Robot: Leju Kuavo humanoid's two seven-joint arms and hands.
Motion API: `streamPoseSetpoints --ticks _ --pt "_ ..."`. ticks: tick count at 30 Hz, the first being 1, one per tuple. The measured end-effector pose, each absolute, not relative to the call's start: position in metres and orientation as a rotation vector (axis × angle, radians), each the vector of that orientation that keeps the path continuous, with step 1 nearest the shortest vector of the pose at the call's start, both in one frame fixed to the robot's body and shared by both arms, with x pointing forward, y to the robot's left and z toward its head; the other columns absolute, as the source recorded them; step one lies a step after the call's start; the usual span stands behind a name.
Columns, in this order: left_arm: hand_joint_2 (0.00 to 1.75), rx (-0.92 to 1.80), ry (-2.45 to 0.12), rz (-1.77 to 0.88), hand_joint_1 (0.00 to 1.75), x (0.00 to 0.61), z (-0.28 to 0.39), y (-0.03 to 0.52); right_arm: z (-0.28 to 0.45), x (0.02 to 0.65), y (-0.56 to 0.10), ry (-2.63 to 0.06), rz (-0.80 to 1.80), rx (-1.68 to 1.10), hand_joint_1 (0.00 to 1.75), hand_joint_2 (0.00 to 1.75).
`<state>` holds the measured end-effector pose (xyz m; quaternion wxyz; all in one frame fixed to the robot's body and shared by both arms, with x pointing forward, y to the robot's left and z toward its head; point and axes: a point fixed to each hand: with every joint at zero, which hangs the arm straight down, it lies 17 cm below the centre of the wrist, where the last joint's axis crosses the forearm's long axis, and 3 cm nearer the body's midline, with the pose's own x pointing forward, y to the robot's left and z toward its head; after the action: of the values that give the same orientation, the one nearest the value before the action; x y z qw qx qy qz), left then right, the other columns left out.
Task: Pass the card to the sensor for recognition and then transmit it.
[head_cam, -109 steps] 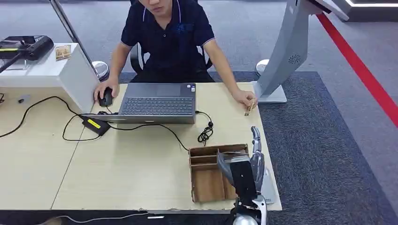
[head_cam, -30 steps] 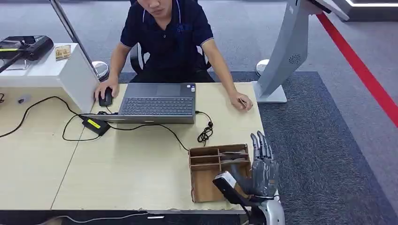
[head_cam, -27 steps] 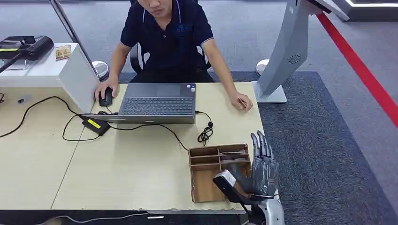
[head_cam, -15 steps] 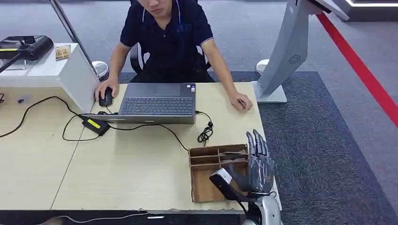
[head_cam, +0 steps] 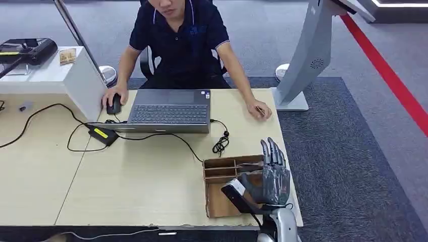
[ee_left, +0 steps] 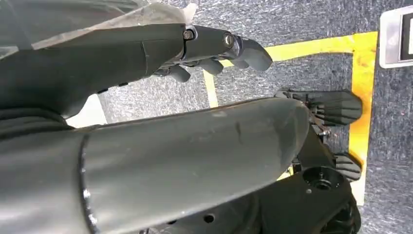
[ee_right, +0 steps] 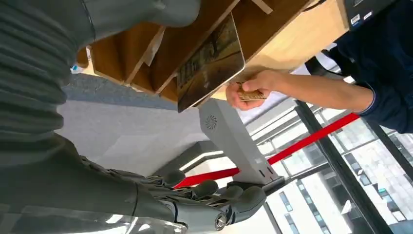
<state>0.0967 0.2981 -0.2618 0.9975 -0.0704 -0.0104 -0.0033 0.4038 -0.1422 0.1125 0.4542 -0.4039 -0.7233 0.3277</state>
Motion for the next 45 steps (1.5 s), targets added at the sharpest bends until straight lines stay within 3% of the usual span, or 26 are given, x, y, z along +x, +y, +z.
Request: streamPoseSetpoints --ticks 45 --pt "0.00 -0.136 -0.020 -0.006 0.00 0.0963 -0.2619 0.3016 0.1062 0.4046 -0.1476 -1.757 0.823 -1.017 0.05 1.75"
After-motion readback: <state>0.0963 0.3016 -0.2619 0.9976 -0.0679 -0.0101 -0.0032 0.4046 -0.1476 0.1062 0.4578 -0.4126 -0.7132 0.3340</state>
